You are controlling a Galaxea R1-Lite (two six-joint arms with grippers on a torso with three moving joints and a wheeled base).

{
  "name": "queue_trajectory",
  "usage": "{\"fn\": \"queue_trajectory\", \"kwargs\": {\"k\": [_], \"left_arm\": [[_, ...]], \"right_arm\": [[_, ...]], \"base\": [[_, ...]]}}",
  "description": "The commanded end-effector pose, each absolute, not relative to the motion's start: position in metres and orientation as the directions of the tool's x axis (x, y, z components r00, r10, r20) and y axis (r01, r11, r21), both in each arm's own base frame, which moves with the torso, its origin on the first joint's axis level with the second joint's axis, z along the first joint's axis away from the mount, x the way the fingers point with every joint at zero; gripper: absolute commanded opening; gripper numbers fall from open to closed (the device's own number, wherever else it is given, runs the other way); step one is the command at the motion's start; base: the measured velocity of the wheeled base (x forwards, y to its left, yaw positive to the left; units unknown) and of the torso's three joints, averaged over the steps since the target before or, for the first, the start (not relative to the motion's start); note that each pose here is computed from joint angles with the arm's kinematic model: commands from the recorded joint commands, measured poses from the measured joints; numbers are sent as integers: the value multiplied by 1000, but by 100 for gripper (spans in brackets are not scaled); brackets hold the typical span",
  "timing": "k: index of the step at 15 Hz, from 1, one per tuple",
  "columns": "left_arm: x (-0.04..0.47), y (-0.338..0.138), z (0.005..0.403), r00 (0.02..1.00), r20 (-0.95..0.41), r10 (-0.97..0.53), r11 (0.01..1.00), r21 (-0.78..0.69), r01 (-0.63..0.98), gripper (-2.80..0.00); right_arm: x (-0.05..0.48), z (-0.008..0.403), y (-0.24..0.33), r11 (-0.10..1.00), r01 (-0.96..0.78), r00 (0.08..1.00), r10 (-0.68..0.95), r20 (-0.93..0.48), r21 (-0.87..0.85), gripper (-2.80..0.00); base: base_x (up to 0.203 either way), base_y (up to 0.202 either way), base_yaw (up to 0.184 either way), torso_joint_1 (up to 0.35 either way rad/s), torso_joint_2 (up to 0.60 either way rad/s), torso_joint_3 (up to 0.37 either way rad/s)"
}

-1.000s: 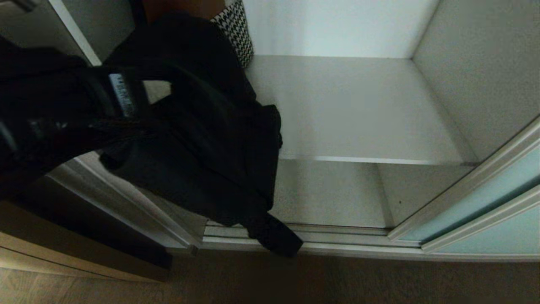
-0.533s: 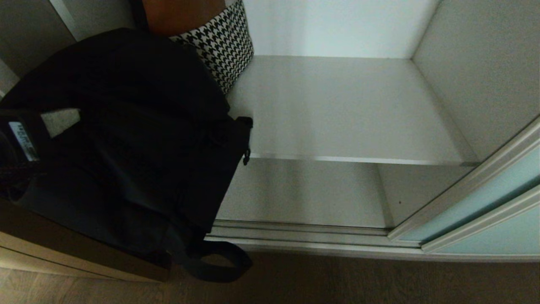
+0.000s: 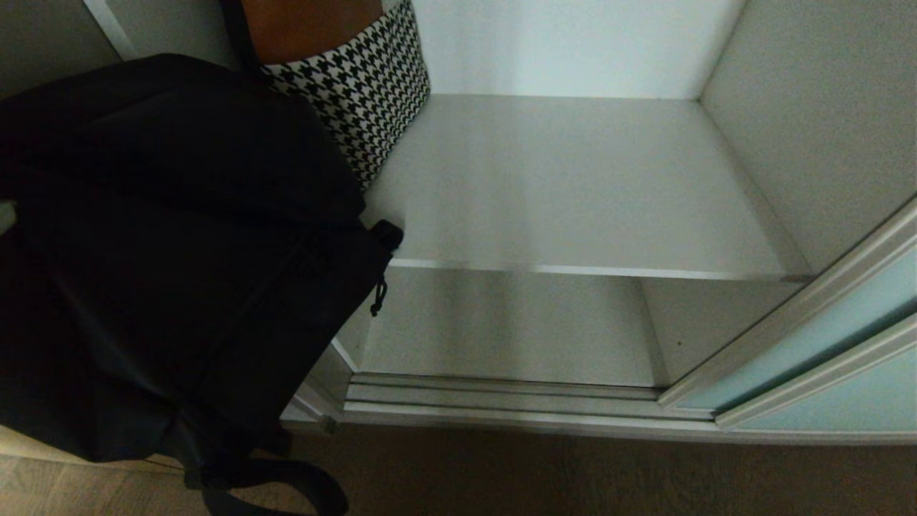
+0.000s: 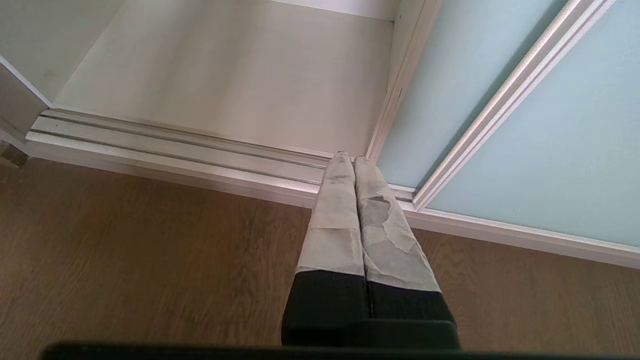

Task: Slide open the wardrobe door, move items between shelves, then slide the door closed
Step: Place the bag on the lower shelf

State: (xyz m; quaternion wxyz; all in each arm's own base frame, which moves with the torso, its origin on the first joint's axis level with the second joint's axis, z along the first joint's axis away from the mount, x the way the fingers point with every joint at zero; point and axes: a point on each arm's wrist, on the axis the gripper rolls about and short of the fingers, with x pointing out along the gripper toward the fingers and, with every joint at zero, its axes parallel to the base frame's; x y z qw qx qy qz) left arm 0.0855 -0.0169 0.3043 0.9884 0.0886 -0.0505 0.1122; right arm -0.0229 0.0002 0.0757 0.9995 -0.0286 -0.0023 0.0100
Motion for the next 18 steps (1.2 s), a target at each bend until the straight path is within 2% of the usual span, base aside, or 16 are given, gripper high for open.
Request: {"fn": "queue_trajectory", "kwargs": {"k": [1,6,10,14,18], "left_arm": [[67,-6,300,948,154,279,944,139,-300,-280],[49,3,293,914,178,365,913,121,-389,-280],[49,2,289,934,174,311,932,137,-336,-280],[59,-2,272,978,110,179,966,167,-196,-280],[68,-4,269,981,73,181,969,159,-190,-280]], "right_arm": [[-23,76,0,998,-21,1000,21,6,-58,-280],[-23,76,0,998,-21,1000,21,6,-58,-280],[-23,76,0,998,-21,1000,21,6,-58,-280],[-23,76,0,998,-21,1000,21,6,-58,-280],[-23,76,0,998,-21,1000,21,6,-58,-280]], "base": [[0,0,0,0,0,0],[0,0,0,0,0,0],[0,0,0,0,0,0],[0,0,0,0,0,0],[0,0,0,0,0,0]]}}
